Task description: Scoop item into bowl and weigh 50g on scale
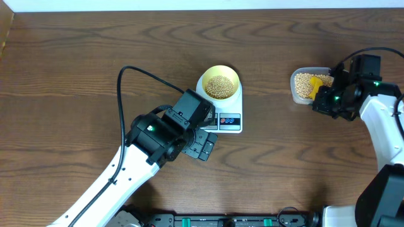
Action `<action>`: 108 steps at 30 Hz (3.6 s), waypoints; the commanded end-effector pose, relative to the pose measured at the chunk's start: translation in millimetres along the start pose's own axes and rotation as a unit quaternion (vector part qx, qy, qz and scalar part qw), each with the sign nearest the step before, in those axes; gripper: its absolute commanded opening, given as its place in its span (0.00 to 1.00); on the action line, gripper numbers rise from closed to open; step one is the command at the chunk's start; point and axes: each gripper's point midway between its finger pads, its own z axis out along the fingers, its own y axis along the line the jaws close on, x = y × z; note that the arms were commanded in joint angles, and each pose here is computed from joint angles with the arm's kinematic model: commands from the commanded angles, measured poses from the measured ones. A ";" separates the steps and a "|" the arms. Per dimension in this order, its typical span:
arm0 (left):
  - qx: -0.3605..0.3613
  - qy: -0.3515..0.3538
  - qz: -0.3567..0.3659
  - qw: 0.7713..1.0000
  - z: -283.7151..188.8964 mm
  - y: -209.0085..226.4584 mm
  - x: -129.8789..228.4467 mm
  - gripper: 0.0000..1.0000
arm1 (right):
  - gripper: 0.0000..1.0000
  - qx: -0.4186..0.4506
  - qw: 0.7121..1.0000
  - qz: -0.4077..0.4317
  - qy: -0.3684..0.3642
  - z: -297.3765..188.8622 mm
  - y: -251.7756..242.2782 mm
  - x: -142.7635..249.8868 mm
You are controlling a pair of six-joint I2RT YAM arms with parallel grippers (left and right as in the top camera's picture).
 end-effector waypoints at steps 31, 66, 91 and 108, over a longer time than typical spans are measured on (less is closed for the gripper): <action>-0.003 -0.015 0.003 1.000 -7.1 0.3 -7.2 0.94 | 0.01 -0.107 0.994 0.008 0.011 -0.4 12.8 1.3; -0.003 -0.015 0.003 1.000 -7.1 0.4 -7.2 0.94 | 0.01 -0.150 0.987 0.054 -0.002 -18.6 -15.2 -0.6; -0.003 -0.015 0.003 1.000 -7.1 0.4 -7.2 0.94 | 0.01 -0.218 0.975 0.034 -0.006 -28.2 6.6 -0.5; -0.003 -0.015 0.003 1.000 -7.1 0.3 -7.2 0.94 | 0.01 -0.215 0.976 0.002 -0.041 -55.0 15.1 -12.9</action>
